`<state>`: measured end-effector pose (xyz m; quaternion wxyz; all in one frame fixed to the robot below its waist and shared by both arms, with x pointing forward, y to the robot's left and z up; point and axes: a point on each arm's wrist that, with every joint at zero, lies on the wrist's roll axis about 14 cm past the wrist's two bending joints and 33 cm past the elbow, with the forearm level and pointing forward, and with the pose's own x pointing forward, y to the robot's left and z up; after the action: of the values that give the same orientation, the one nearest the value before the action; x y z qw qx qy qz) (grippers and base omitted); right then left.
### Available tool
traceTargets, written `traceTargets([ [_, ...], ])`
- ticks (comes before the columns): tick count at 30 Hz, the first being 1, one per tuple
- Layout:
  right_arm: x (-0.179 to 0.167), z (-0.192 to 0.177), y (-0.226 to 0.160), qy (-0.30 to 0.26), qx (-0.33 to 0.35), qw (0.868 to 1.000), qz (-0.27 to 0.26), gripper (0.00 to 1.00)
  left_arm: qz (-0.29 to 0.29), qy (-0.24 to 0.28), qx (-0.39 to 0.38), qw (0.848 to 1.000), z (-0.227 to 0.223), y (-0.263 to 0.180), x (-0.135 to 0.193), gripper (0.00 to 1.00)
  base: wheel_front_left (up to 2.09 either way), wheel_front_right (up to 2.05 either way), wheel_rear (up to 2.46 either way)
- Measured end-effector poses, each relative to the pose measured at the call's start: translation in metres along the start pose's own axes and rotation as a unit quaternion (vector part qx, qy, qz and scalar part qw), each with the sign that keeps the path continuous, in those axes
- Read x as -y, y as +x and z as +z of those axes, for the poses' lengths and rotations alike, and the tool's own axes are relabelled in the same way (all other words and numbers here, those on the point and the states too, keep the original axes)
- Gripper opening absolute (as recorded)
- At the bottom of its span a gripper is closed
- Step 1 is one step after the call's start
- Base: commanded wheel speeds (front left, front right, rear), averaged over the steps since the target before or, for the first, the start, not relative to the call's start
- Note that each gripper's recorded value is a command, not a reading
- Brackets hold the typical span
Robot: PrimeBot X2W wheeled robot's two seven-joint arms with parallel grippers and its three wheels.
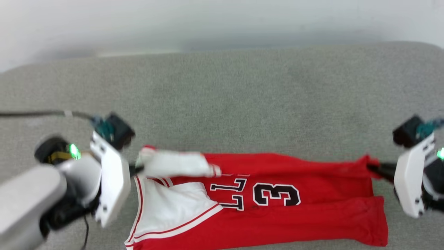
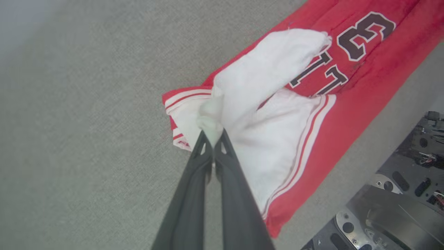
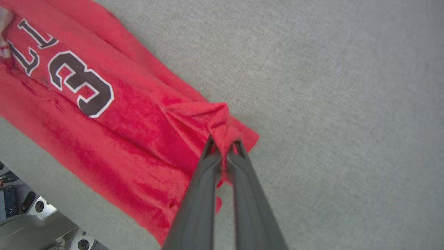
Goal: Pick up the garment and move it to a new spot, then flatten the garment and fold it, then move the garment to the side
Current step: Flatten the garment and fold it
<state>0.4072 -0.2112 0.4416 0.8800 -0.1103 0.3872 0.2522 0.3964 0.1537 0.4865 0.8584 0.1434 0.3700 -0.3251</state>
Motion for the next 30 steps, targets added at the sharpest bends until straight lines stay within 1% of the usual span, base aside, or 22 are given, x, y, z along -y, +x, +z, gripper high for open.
traceTargets([
  [4,-0.011,-0.022,-0.007,0.016,-0.006,1.0,0.007,0.0,-0.017,-0.027,-0.034,0.999,-0.039,-0.006,0.025,0.0,0.0,0.0,0.0],
  [8,-0.021,-0.05,-0.003,0.031,-0.035,0.999,0.019,0.0,-0.039,-0.06,-0.072,0.995,-0.076,-0.001,0.045,0.0,0.0,0.0,0.0],
  [11,-0.028,-0.061,0.006,0.034,-0.049,0.998,0.027,0.0,-0.052,-0.082,-0.09,0.991,-0.094,0.007,0.056,0.0,0.0,0.0,0.0],
  [14,-0.036,-0.073,0.015,0.031,-0.07,0.996,0.033,0.0,-0.056,-0.094,-0.094,0.99,-0.102,0.016,0.059,0.0,0.0,0.0,0.0],
  [15,-0.036,-0.075,0.016,0.031,-0.071,0.997,0.032,0.0,-0.057,-0.096,-0.092,0.989,-0.102,0.018,0.06,0.32,0.0,0.0,0.0],
  [16,-0.037,-0.074,0.017,0.034,-0.069,0.997,0.032,0.04,-0.055,-0.097,-0.084,0.99,-0.1,0.019,0.059,1.0,0.0,0.0,0.0],
  [17,-0.037,-0.072,0.017,0.037,-0.066,0.997,0.032,0.3,-0.05,-0.097,-0.075,0.991,-0.097,0.02,0.056,1.0,0.0,0.0,0.0],
  [18,-0.036,-0.068,0.017,0.035,-0.057,0.997,0.031,1.0,-0.044,-0.096,-0.064,0.992,-0.093,0.02,0.054,1.0,0.0,0.0,0.0],
  [20,-0.034,-0.059,0.013,0.024,-0.042,0.998,0.027,1.0,-0.027,-0.09,-0.037,0.995,-0.083,0.017,0.045,1.0,0.0,0.0,0.0],
  [23,-0.024,-0.033,0.0,0.021,0.011,1.0,0.015,1.0,0.011,-0.095,0.042,0.995,-0.051,0.008,0.028,1.0,0.0,0.0,0.0],
  [26,-0.006,-0.008,-0.018,0.019,0.066,0.998,-0.01,1.0,0.064,-0.091,0.123,0.986,-0.022,-0.003,0.008,1.0,0.0,0.0,0.0],
  [28,0.005,0.009,-0.027,0.03,0.104,0.994,-0.023,1.0,0.087,-0.1,0.164,0.978,-0.012,-0.007,0.001,1.0,0.0,0.0,0.0],
  [30,0.014,0.016,-0.033,0.044,0.131,0.99,-0.036,1.0,0.105,-0.104,0.202,0.968,-0.003,-0.009,-0.003,1.0,0.0,0.0,0.0],
])
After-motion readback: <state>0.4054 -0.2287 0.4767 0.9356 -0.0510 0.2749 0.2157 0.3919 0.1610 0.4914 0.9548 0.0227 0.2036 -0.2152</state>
